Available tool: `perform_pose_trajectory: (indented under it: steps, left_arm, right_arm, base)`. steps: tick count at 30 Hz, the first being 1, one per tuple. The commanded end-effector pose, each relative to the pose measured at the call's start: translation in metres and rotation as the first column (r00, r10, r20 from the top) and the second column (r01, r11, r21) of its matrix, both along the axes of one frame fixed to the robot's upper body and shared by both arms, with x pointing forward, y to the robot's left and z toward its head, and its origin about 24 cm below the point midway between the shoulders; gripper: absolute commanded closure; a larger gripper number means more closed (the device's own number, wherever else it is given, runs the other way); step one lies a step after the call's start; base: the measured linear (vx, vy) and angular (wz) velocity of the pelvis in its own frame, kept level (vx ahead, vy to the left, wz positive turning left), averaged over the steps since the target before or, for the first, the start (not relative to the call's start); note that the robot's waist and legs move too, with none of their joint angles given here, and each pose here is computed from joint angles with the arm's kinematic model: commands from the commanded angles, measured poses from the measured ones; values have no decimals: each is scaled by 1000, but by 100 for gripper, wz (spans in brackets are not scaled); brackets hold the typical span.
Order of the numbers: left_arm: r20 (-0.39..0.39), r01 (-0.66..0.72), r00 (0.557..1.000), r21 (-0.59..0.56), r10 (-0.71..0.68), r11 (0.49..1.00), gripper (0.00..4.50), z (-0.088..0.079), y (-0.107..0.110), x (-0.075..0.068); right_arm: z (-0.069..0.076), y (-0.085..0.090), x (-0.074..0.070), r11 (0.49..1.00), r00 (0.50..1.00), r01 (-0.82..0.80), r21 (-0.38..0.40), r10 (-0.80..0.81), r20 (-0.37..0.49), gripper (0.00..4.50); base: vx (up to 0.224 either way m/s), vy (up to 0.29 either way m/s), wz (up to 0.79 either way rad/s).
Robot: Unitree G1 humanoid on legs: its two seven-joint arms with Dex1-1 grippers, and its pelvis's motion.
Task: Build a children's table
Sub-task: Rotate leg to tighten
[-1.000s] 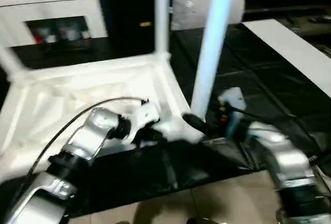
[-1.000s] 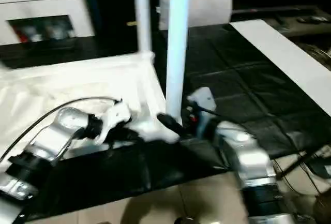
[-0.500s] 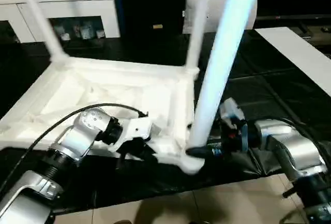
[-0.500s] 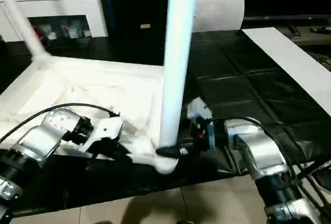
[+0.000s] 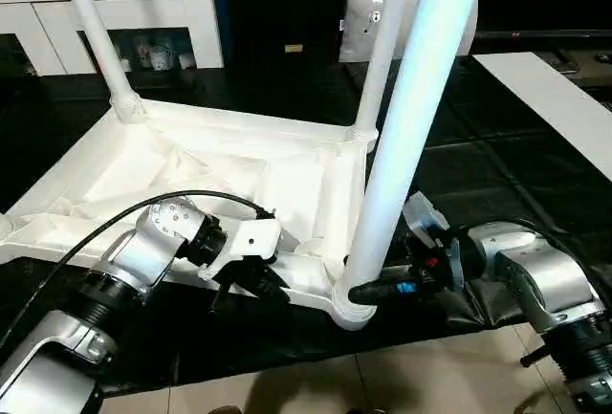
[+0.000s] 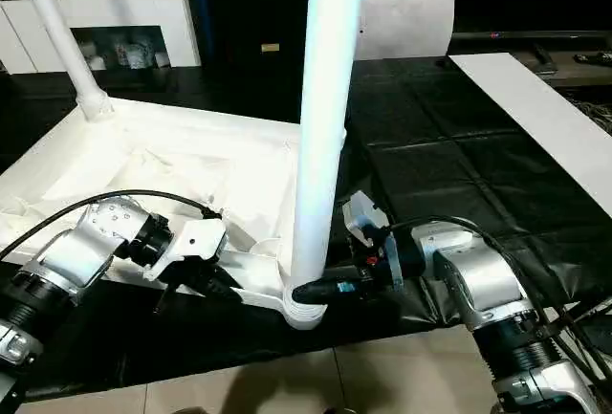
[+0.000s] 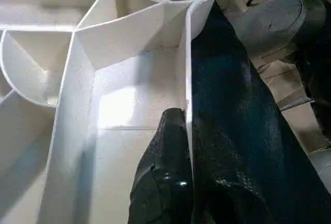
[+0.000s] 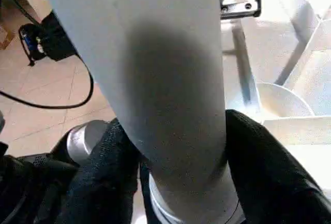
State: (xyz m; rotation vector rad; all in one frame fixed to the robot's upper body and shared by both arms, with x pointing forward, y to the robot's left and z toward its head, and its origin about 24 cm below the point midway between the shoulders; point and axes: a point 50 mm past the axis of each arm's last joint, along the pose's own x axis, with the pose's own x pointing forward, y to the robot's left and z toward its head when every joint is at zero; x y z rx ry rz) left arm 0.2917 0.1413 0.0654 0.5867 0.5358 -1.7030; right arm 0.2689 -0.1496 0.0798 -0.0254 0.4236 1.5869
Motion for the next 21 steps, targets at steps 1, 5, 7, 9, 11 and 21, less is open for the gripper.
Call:
perform_pose_trajectory:
  steps: [1,5,7,9,11,21]
  left_arm:
    - [14,23,1000,-36,-22,999,450,8,-11,2]
    - [-9,-73,997,-68,73,995,450,8,-16,5]
    - [-35,-159,987,-104,157,982,450,11,-22,8]
    - [-32,-259,966,-120,257,958,450,12,-32,15]
    - [-28,-323,946,-137,323,936,450,13,-40,20]
    - [-26,-603,789,-220,614,767,450,21,-75,38]
  right_arm:
    - [4,5,-4,999,1000,2,46,-1,-27,235]
    - [4,14,-6,995,996,64,82,-58,-67,240]
    - [-1,25,-3,983,985,172,68,-169,-41,241]
    - [-5,42,7,939,941,338,60,-337,-26,241]
    - [-6,52,14,899,900,437,45,-436,-15,243]
    - [-7,94,44,594,593,804,28,-805,22,246]
  base:
    - [0,0,0]
    - [0,0,0]
    - [0,0,0]
    - [0,0,0]
    - [0,0,0]
    - [0,0,0]
